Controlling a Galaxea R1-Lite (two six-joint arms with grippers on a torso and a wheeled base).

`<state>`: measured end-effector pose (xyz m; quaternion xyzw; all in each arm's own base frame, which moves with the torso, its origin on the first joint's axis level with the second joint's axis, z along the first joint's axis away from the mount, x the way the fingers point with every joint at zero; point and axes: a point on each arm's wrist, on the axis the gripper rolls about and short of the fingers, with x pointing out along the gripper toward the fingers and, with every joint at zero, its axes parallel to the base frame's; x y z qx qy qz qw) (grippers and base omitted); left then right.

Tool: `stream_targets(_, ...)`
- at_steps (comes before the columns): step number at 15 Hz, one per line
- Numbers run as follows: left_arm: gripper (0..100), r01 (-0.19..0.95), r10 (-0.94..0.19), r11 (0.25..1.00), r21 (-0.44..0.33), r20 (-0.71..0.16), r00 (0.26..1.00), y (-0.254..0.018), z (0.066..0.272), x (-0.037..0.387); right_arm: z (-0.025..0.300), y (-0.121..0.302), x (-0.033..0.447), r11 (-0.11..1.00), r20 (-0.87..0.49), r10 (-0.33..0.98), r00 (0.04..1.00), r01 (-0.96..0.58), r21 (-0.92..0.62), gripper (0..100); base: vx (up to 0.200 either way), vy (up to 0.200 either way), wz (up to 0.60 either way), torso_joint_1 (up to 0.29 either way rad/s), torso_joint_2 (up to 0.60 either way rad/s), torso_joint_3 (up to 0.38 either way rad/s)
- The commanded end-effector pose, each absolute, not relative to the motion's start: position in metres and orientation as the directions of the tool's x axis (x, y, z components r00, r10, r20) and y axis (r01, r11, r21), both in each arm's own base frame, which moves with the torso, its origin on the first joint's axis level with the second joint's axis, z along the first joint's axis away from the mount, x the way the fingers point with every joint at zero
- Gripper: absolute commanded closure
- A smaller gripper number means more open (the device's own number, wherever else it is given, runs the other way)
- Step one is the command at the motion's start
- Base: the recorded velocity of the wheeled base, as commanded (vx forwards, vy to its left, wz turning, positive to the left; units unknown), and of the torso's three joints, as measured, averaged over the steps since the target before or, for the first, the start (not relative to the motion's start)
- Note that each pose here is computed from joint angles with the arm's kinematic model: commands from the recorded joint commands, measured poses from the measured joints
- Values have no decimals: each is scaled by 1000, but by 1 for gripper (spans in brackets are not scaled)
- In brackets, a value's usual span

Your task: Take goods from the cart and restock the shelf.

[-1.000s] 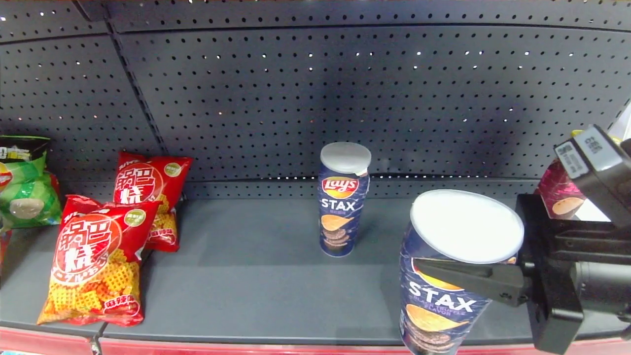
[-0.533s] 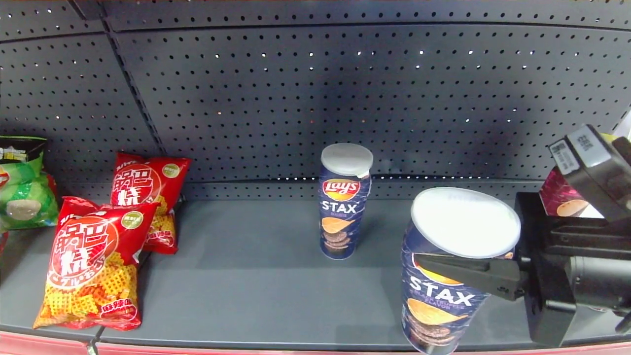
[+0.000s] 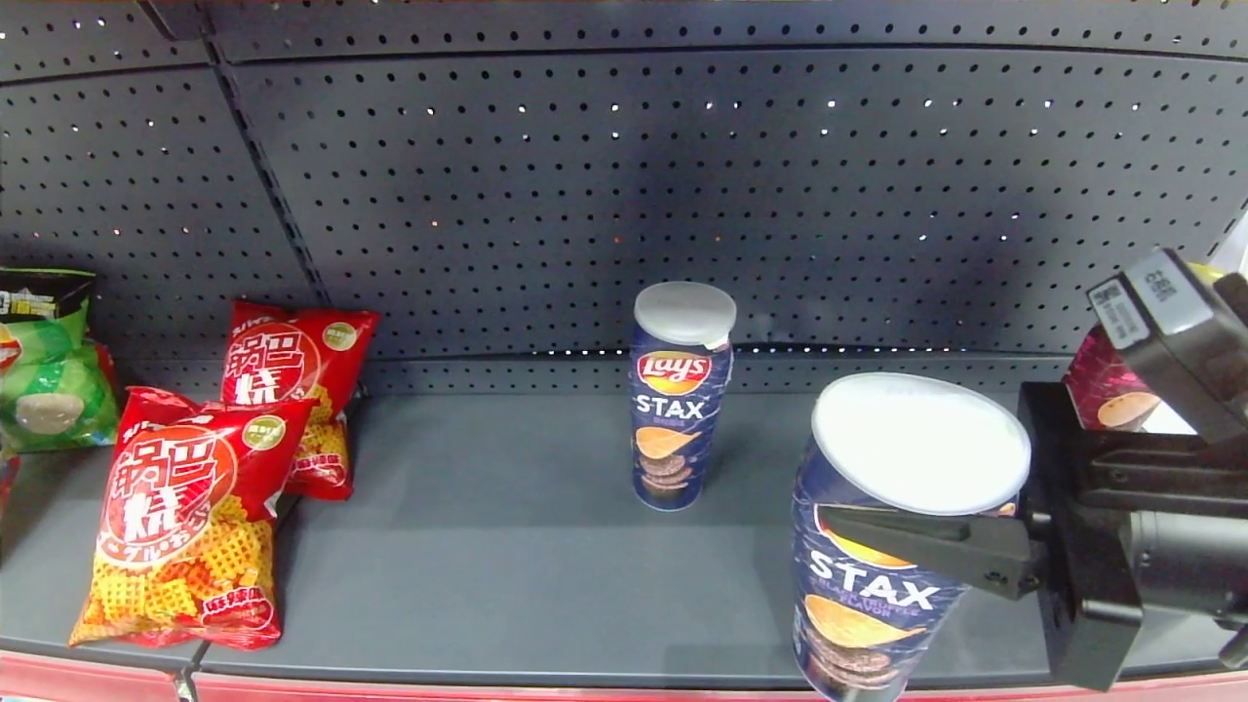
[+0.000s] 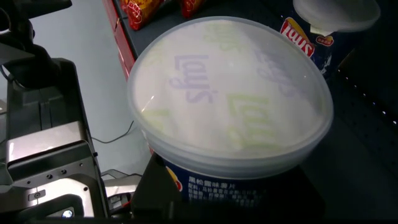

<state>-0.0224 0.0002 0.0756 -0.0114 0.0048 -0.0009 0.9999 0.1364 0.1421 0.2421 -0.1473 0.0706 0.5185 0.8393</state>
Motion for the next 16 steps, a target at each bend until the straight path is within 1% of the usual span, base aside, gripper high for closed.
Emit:
stream_targets(1,0,1,-2,1000,-23,-9,1000,0,76,-22,242,142,137,418,-272,850,451,-892,-174,100,0,0,0,0,0,0)
stream_targets(16,0,1,-2,1000,-26,-9,1000,0,76,-22,239,139,134,423,-268,849,456,-889,-174,100,0,0,0,0,0,0)
